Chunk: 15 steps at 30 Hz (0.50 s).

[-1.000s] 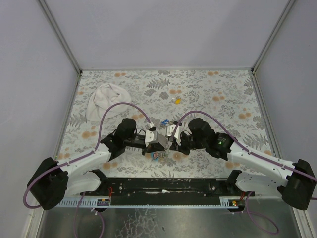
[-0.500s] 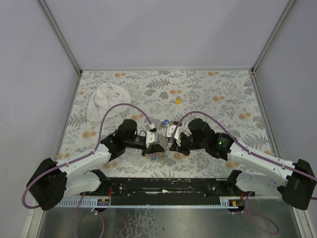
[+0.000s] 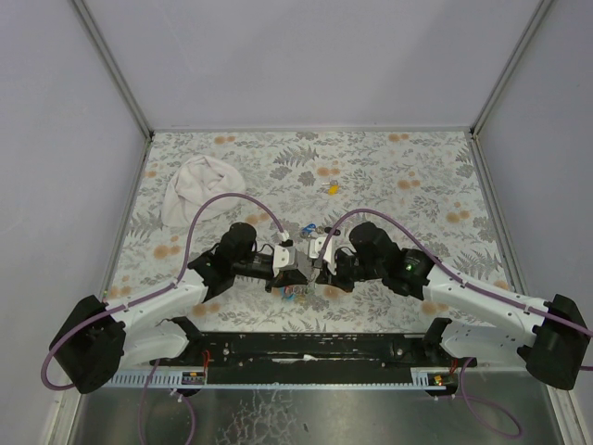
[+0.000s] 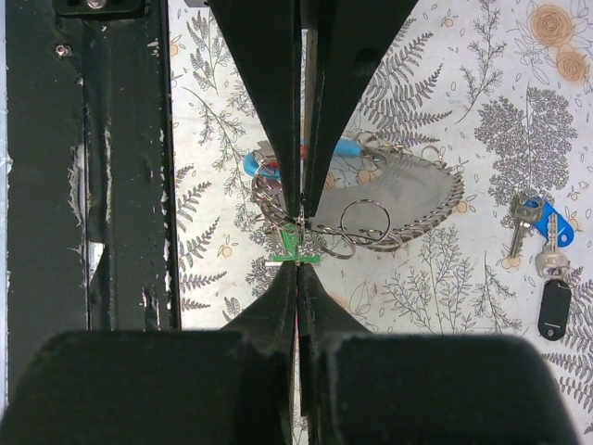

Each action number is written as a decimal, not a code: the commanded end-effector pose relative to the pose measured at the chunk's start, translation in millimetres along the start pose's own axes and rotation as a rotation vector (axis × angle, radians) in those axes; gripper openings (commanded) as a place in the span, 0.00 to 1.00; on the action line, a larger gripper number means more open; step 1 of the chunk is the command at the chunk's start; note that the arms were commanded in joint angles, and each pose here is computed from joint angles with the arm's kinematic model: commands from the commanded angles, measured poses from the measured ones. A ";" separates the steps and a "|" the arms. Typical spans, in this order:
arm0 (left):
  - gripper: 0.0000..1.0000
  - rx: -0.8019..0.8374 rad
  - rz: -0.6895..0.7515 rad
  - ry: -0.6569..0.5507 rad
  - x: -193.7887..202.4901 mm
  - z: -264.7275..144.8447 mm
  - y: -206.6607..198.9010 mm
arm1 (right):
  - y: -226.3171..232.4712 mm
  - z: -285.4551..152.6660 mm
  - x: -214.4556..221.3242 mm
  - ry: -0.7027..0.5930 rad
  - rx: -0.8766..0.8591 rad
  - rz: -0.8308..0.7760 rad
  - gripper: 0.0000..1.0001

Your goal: Put the keys on the keyring

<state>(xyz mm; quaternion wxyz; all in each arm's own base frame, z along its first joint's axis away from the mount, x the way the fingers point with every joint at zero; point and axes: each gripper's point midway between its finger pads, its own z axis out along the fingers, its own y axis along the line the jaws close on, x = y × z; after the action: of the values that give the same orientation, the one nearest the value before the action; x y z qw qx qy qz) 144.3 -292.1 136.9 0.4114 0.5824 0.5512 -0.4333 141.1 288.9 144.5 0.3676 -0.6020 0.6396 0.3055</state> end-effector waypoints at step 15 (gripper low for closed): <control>0.00 -0.001 0.067 -0.061 -25.8 1.1 4.8 | -9.2 -5.7 -24.6 -0.049 0.063 -0.062 0.00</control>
<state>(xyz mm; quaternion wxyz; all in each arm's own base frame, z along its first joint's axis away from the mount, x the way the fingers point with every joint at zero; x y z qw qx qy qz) 144.3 -292.1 137.0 0.4113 0.5821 0.5514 -0.4335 143.0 288.7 143.1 0.3726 -0.6036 0.6420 0.2909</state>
